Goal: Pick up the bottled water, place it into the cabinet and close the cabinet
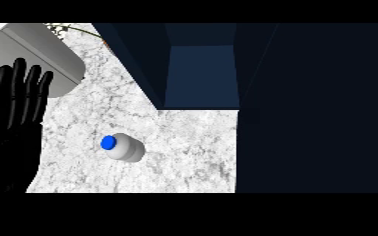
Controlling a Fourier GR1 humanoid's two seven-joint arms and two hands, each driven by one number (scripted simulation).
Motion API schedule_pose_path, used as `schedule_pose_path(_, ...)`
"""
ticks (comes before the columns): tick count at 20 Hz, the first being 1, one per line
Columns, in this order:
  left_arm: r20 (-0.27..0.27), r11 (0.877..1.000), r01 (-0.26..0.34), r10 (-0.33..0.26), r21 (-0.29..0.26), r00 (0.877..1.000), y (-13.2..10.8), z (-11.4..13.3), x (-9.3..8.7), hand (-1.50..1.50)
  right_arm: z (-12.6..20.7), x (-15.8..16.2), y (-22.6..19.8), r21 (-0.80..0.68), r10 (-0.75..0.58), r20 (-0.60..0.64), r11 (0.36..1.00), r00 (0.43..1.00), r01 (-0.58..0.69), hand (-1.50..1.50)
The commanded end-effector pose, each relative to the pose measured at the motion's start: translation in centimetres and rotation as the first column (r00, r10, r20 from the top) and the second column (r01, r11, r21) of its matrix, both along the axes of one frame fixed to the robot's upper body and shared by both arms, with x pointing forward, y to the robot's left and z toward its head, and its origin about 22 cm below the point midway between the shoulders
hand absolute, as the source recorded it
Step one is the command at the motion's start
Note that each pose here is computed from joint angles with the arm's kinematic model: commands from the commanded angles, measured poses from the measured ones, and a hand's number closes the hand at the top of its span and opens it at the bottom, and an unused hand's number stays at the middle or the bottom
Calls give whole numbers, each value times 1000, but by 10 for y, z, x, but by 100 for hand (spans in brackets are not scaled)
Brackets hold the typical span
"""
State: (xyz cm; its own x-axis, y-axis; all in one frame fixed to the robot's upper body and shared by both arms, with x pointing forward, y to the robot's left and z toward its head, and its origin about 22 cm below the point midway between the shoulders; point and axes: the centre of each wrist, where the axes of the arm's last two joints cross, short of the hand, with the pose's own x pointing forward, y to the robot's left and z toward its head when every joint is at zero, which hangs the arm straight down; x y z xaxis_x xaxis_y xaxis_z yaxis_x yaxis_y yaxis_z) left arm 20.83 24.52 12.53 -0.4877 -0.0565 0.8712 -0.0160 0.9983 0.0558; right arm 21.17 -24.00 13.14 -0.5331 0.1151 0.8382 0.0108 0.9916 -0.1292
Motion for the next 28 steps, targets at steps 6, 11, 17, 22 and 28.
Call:
schedule_pose_path(6,28,932,-363,362,-1,932,-18,8,-51,-150,-13,-46,-13,-32,17,-160,999,987,-23,-150)
schedule_pose_path(11,-190,888,-372,330,-270,925,-52,1,-71,-150,-19,-67,-4,133,205,-223,975,953,-179,-150)
schedule_pose_path(17,-172,890,-360,322,-280,931,-93,7,-107,-150,4,-110,-7,123,209,-232,975,950,-185,-150)
schedule_pose_path(22,-189,881,-382,340,-279,921,-102,8,-127,-150,28,-128,-12,100,210,-234,976,949,-191,-150)
schedule_pose_path(28,-202,880,-390,344,-270,917,-122,-1,-133,-150,16,-139,-6,124,211,-239,975,948,-186,-150)
